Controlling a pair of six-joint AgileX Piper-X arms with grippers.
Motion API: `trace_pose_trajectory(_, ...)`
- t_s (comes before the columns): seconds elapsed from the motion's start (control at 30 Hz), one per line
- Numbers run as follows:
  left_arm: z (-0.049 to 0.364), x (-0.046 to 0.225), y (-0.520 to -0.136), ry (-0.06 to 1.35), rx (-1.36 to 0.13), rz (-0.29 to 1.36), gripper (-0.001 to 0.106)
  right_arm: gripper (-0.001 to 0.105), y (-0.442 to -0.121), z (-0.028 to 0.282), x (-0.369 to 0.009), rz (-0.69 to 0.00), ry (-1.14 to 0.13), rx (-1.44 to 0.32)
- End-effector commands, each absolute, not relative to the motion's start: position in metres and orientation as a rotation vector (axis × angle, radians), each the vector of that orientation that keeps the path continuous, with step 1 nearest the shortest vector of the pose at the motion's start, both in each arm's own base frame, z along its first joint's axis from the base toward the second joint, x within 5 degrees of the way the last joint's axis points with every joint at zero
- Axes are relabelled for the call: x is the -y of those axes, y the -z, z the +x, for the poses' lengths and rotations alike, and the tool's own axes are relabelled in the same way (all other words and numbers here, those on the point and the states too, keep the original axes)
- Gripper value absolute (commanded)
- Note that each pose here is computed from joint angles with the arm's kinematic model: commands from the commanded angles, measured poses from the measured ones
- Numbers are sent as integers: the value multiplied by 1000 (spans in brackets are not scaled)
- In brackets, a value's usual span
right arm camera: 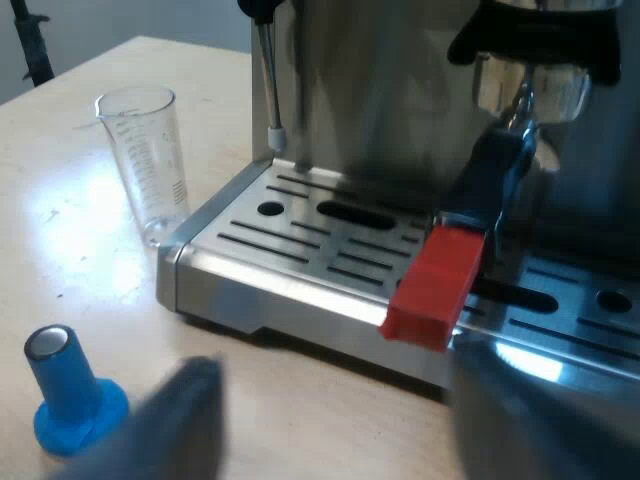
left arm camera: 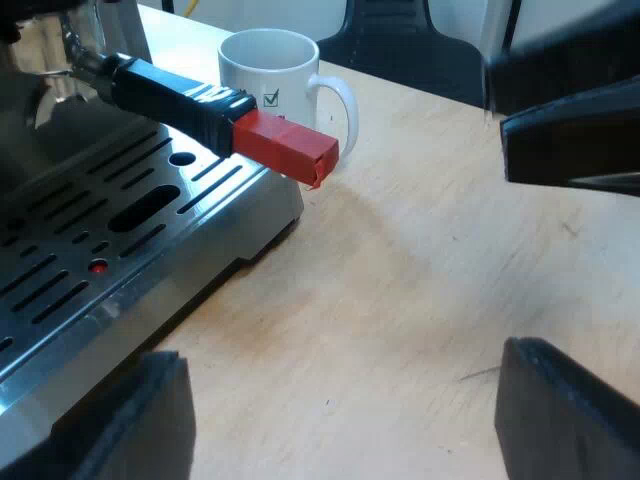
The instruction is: Grind coffee beans and then tamp
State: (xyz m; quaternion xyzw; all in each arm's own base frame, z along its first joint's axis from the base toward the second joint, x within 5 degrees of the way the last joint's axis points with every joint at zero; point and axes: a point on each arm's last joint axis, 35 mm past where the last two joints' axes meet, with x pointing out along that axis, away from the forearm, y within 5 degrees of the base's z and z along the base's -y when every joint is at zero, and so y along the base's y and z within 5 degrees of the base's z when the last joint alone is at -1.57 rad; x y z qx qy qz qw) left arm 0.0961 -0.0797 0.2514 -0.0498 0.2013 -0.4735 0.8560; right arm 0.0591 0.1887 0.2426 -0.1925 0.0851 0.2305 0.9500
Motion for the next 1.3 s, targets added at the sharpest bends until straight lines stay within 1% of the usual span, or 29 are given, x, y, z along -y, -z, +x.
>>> trace_pose_trajectory(0.03, 96, 81, -257, 1014, -394, -102, 65, 66, -254, 59, -191, -424, -495, -183)
trace_pose_trajectory(0.1, 96, 81, -257, 1014, -394, -102, 65, 66, -262, 59, -194, -441, -536, -202)
trace_pose_trajectory(0.2, 96, 81, -257, 1015, -390, -94, 65, 66, -272, 60, -194, -485, -517, -219)
trace_pose_trajectory(0.27, 96, 81, -257, 1015, -390, -93, 65, 66, -281, 62, -194, -478, -504, -232)
trace_pose_trajectory(0.4, 95, 81, -260, 1043, -383, -100, 65, 66, -300, 72, -191, -420, -467, -283)
trace_pose_trajectory(0.57, 95, 81, -266, 1051, -366, -102, 65, 66, -318, 84, -187, -401, -455, -317)
trace_pose_trajectory(0.63, 96, 79, -265, 1036, -367, -96, 65, 66, -321, 87, -187, -408, -453, -330)
trace_pose_trajectory(0.7, 100, 74, -264, 993, -349, -71, 65, 66, -326, 90, -190, -424, -455, -351)
trace_pose_trajectory(0.77, 104, 69, -264, 951, -342, -79, 65, 66, -327, 93, -193, -443, -465, -377)
trace_pose_trajectory(0.87, 107, 62, -264, 972, -352, -120, 65, 66, -326, 100, -204, -473, -479, -420)
trace_pose_trajectory(0.93, 108, 61, -264, 1008, -368, -146, 65, 66, -326, 107, -210, -474, -477, -442)
trace_pose_trajectory(1.0, 110, 63, -260, 1077, -402, -166, 65, 66, -326, 117, -218, -457, -468, -470)
trace_pose_trajectory(1.1, 112, 65, -256, 1124, -438, -183, 65, 66, -327, 132, -222, -386, -435, -531)
trace_pose_trajectory(1.17, 114, 66, -254, 1138, -454, -190, 65, 66, -328, 141, -221, -374, -409, -575)
trace_pose_trajectory(1.23, 115, 66, -252, 1137, -463, -190, 65, 66, -329, 148, -219, -384, -395, -613)
trace_pose_trajectory(1.3, 116, 67, -252, 1139, -460, -184, 65, 66, -332, 155, -219, -379, -397, -658)
